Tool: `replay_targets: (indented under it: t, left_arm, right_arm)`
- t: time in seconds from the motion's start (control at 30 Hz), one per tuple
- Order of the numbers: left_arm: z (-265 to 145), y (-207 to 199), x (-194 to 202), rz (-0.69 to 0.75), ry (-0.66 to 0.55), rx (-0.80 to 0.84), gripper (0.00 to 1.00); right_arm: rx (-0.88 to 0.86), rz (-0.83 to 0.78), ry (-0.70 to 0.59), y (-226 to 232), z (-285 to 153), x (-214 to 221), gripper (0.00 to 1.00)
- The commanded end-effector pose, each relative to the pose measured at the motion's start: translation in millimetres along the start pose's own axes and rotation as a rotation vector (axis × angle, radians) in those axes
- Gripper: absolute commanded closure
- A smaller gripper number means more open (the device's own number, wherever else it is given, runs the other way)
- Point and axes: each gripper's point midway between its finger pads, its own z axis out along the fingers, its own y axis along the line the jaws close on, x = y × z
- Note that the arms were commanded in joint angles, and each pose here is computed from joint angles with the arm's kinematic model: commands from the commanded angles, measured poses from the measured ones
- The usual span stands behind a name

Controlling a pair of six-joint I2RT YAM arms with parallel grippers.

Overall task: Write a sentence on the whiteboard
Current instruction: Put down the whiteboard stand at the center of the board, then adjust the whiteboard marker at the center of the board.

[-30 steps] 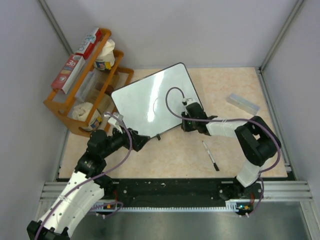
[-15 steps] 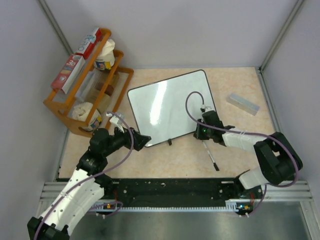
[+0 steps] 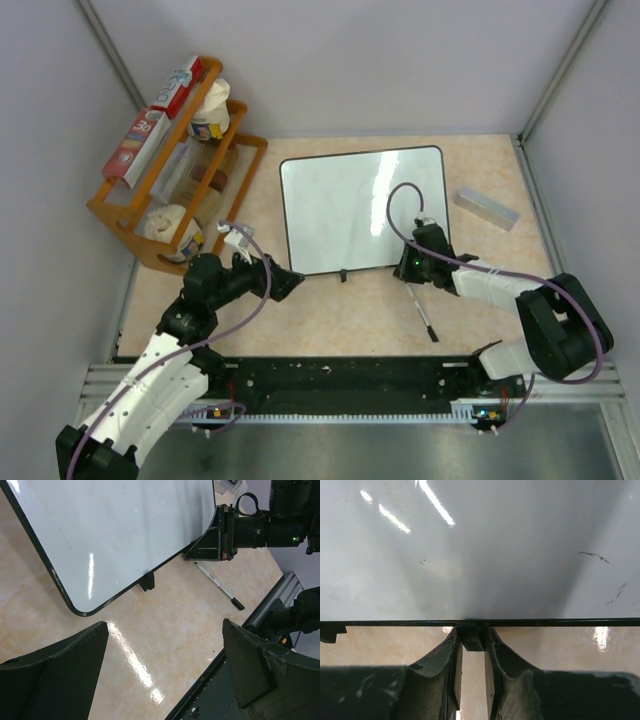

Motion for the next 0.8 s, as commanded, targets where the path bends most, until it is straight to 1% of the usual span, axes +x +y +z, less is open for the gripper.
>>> replay_targets:
  t: [0.0,0.07,0.1,0.2,0.37,0.4,0.47,0.57,0.67,0.73,0.77]
  left_arm:
    - [2.8,-7.4,-7.4,0.029,-0.023,0.044,0.01]
    - [3.7,-5.9,-5.1,0.028,-0.014,0.041,0.01]
    - [3.5,-5.8,-5.0,0.033,-0.014,0.041,0.01]
    - [4.0,-3.8,-2.4,0.036,-0.004,0.036,0.01]
    - [4.6,-1.4,0.4,0.038,0.006,0.029,0.01]
    - [4.6,-1.2,0.7,0.039,0.007,0.029,0.01]
    - [4.5,-1.0,1.0,0.040,0.008,0.028,0.01]
    - [4.6,-0.4,1.9,0.041,0.012,0.026,0.01]
    - [5.0,0.1,3.2,0.041,0.018,0.027,0.01]
    - [5.5,-0.7,3.6,0.046,0.024,0.032,0.01]
    - [5.9,-0.9,4.2,0.049,0.028,0.035,0.01]
  right_arm:
    - [0.097,0.065,0.070,-23.0,-5.8,19.6,0.86]
    - [0.091,0.057,0.063,-20.9,-7.3,15.8,0.80]
    - [0.091,0.054,0.057,-20.4,-8.5,14.0,0.75]
    - [0.102,0.050,0.033,-20.2,-9.9,5.9,0.71]
    - [0.144,0.045,0.007,-23.3,-6.6,-6.6,0.74]
    - [0.150,0.040,0.007,-23.5,-5.2,-7.7,0.79]
    - [0.164,0.037,0.007,-23.6,-2.0,-11.3,0.83]
    - [0.179,0.027,0.018,-24.6,0.6,-13.2,0.84]
    - [0.159,0.024,0.034,-20.3,-1.3,-11.3,0.83]
    - [0.134,0.019,0.052,-18.9,-4.7,-4.6,0.74]
    - [0.112,0.013,0.037,-15.3,-10.1,-6.8,0.64]
